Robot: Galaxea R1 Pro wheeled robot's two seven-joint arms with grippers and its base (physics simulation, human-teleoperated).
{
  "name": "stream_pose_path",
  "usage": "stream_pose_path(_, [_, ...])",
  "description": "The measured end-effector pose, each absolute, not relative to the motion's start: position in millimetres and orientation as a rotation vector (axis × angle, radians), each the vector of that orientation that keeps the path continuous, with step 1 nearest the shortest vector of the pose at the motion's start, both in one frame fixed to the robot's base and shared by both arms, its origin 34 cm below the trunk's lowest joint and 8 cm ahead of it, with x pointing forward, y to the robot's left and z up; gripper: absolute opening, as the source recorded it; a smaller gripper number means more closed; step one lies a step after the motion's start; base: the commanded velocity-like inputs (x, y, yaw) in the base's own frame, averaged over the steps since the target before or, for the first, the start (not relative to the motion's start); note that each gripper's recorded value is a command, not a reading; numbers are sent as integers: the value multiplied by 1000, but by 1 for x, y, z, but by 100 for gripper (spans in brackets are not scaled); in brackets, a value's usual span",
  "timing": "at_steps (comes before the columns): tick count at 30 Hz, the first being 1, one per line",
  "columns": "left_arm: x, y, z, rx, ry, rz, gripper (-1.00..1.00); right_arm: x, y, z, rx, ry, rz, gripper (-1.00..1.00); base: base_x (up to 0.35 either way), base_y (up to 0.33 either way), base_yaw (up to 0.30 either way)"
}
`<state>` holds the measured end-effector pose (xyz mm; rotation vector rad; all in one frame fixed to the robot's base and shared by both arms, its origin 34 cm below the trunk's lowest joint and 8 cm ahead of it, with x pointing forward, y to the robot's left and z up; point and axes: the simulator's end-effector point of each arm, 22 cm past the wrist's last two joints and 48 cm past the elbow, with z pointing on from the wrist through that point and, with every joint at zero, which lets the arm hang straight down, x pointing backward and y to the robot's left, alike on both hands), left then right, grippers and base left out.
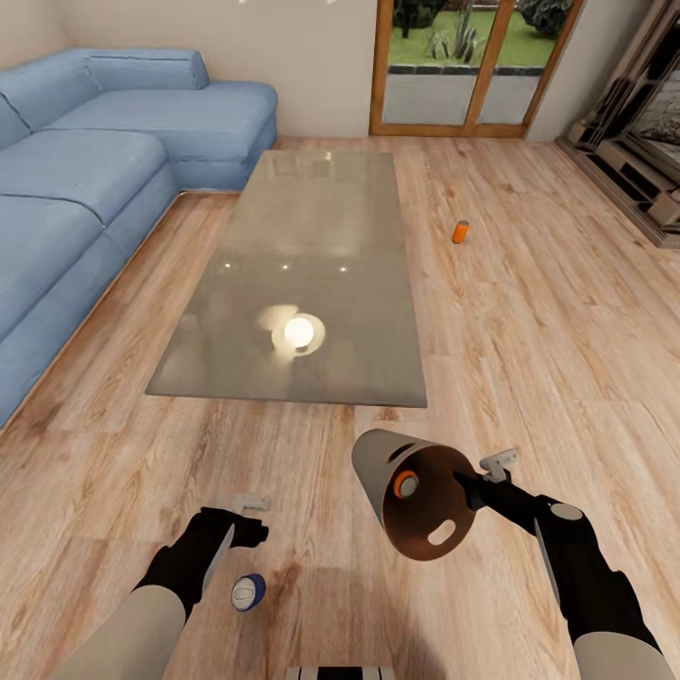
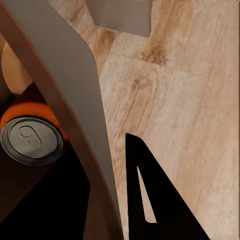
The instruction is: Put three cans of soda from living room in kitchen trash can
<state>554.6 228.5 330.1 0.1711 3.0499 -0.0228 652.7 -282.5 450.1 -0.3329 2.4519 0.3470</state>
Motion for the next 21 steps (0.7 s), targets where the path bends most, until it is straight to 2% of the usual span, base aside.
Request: stream_pose_path(21, [544, 227, 289, 183, 3059, -17, 100, 639, -314, 418, -142, 2628, 318, -100, 0, 0, 0])
